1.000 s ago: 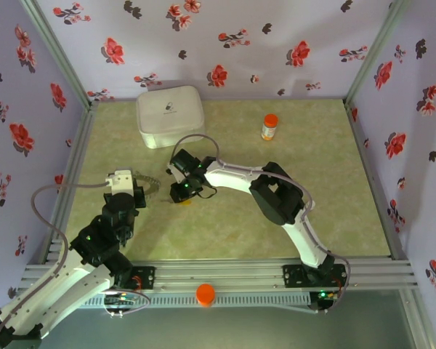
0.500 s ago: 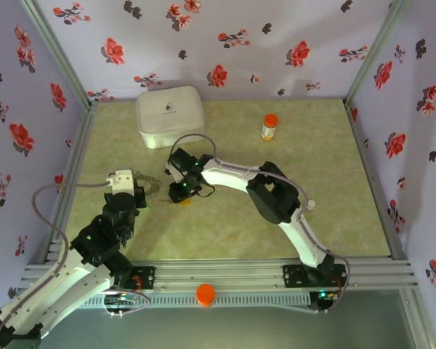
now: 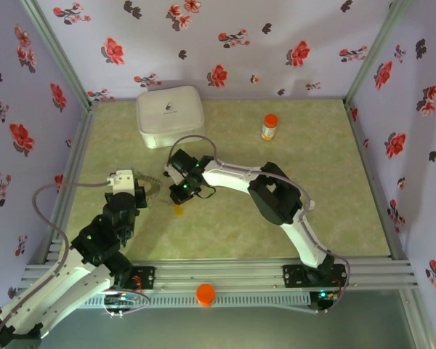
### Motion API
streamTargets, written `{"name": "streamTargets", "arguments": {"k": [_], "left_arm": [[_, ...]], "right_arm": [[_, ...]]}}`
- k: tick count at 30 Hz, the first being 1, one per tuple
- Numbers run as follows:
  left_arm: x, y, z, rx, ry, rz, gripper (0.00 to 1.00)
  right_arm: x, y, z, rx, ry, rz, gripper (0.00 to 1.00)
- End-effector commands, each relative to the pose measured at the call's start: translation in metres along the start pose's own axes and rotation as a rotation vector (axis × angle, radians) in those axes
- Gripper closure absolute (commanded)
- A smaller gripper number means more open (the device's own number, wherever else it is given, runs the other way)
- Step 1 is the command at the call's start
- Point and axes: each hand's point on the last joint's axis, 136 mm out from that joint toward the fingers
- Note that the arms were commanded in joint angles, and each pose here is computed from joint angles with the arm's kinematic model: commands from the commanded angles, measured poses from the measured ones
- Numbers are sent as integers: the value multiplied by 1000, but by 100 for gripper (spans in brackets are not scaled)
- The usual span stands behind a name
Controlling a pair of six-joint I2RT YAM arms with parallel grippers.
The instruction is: Put the keys on the keyring
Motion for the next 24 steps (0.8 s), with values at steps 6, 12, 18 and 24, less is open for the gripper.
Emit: {"name": "streamTargets", "arguments": {"k": [6, 12, 18, 24], "left_arm": [[-35, -15, 1, 84, -96, -59, 100], [-47, -45, 4, 215, -150, -46, 100], [-46, -65, 12, 275, -142, -43, 100], [-48, -71, 14, 291, -141, -58, 100]], "right_arm": [[20, -24, -68, 167, -148, -28, 100], [65, -73, -104, 342, -205, 80, 100], [100, -117, -130, 445, -345, 314, 100], [95, -137, -151, 484, -566, 518, 100]]}}
Point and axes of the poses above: each hand's point on the last joint's axis, 136 mm out from that joint toward the fingers, its own z axis out along the fingers, its own y axis along the line the jaws close on, x = y × z, and after that the axes turned 14 degrees about z, right-handed
